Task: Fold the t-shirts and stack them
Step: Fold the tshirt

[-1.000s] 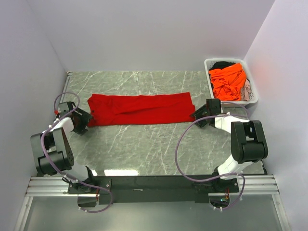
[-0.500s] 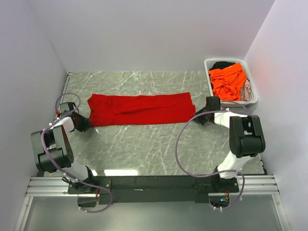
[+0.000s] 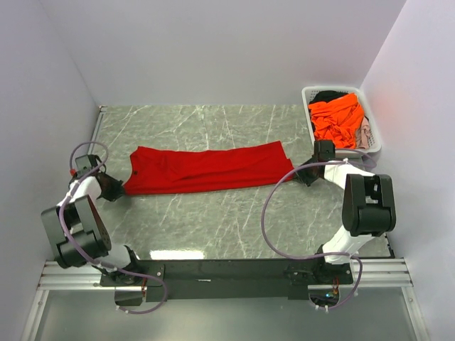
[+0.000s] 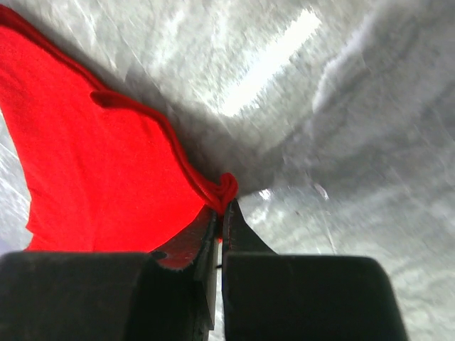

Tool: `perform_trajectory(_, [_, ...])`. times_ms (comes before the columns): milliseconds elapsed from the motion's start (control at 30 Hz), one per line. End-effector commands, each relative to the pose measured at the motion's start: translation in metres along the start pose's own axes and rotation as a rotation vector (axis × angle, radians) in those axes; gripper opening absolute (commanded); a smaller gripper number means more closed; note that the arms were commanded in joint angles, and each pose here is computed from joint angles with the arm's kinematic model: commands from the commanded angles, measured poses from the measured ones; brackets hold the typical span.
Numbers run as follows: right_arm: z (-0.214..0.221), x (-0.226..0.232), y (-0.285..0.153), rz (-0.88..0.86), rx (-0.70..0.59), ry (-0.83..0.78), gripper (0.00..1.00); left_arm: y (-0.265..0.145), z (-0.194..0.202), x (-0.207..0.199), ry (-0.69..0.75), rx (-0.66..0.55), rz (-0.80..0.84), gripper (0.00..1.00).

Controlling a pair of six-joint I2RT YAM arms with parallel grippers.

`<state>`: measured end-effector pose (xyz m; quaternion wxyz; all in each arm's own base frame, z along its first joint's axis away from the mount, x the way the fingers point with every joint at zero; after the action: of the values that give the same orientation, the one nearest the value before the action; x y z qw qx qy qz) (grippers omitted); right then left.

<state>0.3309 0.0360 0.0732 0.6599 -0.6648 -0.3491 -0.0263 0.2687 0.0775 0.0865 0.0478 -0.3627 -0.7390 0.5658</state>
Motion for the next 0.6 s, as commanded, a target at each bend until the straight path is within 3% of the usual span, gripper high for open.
perform_trajectory(0, [-0.025, 0.002, -0.020, 0.021, -0.128, -0.035, 0.00, -0.010, -0.006, 0.018, -0.016, -0.078, -0.074, 0.01])
perform_trajectory(200, [-0.009, -0.016, -0.018, 0.048, -0.061, -0.077, 0.00, -0.004, 0.026, 0.031, -0.070, 0.014, -0.075, 0.04])
perform_trajectory(300, [-0.004, -0.024, -0.019, 0.067, -0.035, -0.101, 0.01, -0.006, 0.034, 0.035, -0.092, 0.021, -0.083, 0.15])
perform_trajectory(400, [-0.001, -0.027, -0.025, 0.075, -0.031, -0.131, 0.16, -0.015, 0.031, 0.034, -0.098, -0.012, -0.080, 0.40])
perform_trajectory(433, [-0.002, -0.025, -0.030, 0.067, -0.046, -0.153, 0.27, -0.021, 0.024, 0.031, -0.096, -0.045, -0.075, 0.54])
perform_trajectory(567, [-0.004, -0.019, -0.048, 0.062, -0.100, -0.211, 0.54, -0.044, 0.006, 0.019, -0.076, -0.126, -0.039, 0.83])
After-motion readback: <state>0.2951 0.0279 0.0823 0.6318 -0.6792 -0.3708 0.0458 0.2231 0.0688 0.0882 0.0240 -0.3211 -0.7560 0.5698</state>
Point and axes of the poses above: each gripper's point midway between its finger pads, its own y axis out along the fingers, its own x axis along the line the jaws close on, z = x × y, the point moved 6 cm from there along -y, back along the fingers, and after that the axes turned 7 degrees about y, right-handed, at the moved point
